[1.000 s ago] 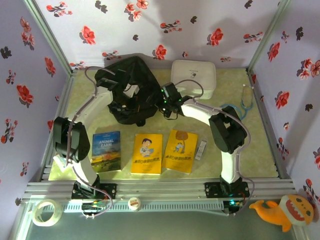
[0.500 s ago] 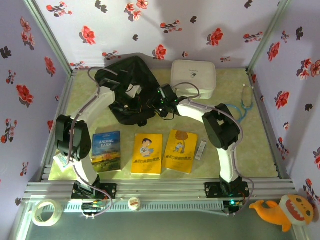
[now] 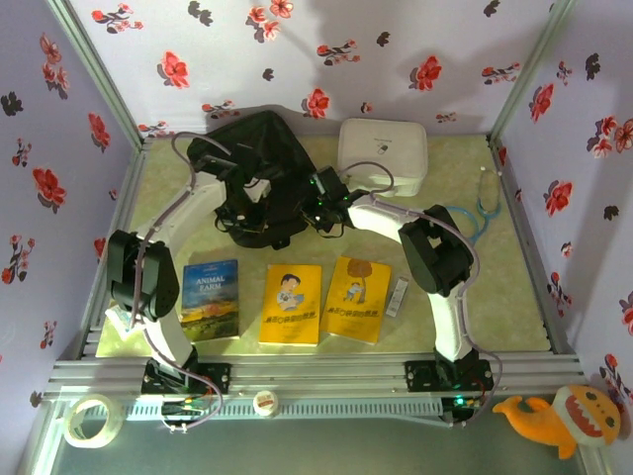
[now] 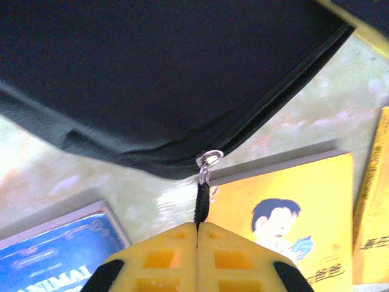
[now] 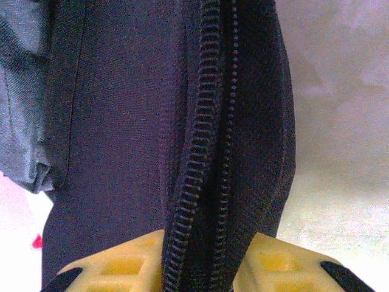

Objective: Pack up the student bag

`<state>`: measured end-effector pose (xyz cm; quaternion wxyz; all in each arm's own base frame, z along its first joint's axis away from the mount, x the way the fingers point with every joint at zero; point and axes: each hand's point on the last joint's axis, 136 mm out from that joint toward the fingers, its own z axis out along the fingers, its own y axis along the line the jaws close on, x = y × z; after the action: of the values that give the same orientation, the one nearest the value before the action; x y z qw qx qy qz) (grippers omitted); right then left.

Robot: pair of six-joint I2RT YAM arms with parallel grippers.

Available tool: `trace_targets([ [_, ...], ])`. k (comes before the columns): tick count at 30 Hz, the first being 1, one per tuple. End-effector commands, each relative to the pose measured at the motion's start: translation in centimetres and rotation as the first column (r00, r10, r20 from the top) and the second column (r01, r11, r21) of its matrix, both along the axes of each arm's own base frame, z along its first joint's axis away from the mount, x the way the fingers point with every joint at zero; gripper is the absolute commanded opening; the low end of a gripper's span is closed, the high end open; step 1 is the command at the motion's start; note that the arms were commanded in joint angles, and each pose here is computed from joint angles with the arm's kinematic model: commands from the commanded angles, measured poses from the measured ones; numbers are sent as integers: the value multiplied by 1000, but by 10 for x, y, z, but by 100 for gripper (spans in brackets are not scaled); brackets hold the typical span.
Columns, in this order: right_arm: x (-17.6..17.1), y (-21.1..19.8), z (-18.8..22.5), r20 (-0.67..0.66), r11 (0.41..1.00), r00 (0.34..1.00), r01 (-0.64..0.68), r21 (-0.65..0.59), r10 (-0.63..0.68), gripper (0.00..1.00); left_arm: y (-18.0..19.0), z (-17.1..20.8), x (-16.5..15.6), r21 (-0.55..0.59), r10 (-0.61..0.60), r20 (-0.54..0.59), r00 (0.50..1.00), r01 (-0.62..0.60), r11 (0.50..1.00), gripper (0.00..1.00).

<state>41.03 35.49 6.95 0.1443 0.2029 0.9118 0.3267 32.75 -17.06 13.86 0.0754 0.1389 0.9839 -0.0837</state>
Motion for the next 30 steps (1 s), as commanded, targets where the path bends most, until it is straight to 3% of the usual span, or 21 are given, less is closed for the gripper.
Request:
trace_targets([
  [1,11,-7,-4,36,998,999,21,-63,-19,28,24,6,-21,111,-40,-20,999,42,993,0],
  [7,12,-10,-4,45,996,999,15,-86,-11,26,31,-1,-24,150,-42,-36,998,47,988,0],
  [13,13,-14,-4,56,994,998,18,-110,-12,25,58,-8,-23,304,-41,-42,998,52,951,0],
  [26,13,-30,-2,75,982,997,38,-187,-25,17,66,-22,-30,347,-39,-86,995,67,936,0],
  [30,16,-35,-1,86,977,996,52,-209,-34,16,86,-20,-30,455,-34,-85,996,69,888,0],
])
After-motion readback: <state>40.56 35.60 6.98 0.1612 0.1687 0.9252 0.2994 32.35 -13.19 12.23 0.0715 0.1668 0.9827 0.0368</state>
